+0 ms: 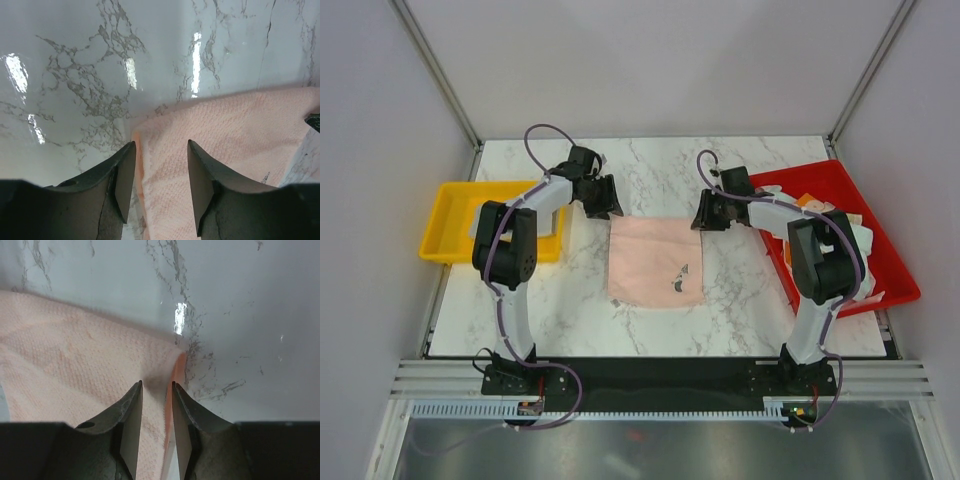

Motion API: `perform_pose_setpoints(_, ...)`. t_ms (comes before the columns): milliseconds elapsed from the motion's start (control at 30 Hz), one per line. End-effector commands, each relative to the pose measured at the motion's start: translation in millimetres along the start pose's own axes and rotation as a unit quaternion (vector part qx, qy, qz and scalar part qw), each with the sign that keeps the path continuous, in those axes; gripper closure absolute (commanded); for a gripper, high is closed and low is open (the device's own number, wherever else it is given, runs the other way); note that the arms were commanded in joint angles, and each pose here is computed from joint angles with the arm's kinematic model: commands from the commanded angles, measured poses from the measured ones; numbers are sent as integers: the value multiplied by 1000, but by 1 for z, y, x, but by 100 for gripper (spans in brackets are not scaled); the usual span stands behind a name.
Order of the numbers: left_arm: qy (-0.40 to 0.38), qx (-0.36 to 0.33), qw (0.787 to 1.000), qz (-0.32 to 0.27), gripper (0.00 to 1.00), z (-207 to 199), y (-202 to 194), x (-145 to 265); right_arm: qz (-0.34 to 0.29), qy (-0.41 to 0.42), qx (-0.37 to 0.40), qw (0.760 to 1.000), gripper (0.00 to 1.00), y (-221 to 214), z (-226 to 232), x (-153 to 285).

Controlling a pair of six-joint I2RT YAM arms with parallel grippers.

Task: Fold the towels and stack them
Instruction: Fold the towel

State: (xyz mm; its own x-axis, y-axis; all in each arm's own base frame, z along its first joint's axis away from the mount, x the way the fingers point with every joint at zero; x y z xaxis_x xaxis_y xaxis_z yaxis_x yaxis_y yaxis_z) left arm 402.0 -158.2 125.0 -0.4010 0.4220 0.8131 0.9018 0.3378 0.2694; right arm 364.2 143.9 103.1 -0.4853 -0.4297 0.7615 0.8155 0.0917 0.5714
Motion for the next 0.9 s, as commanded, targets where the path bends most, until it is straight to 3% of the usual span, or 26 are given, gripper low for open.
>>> perform_pose_setpoints(0,-19,-23,1000,-1,48,-3,9,-2,-36,14,17,999,63,23,2,-1)
perform_pose_setpoints(467,-32,-14,999,10,57,-3,3,0,-41,22,-3,999,65,22,-2,-5)
perform_pose_setpoints(867,-36,-12,999,12,53,-2,-3,6,-42,20,-18,999,66,20,-1,-4)
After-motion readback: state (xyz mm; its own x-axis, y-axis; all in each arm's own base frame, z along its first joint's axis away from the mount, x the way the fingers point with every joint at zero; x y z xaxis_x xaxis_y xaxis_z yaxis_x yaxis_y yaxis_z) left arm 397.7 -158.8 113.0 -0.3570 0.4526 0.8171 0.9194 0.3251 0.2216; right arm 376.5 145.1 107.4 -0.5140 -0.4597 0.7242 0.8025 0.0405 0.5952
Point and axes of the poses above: each gripper's point midway between its finger pads, its own x axis back along the fingers, its own z axis along the line the jaws close on, y = z × x, the point moved 9 cm from there along x, back along the fingers, and after that the axes turned 14 degrees about x, right-handed, at the moved point
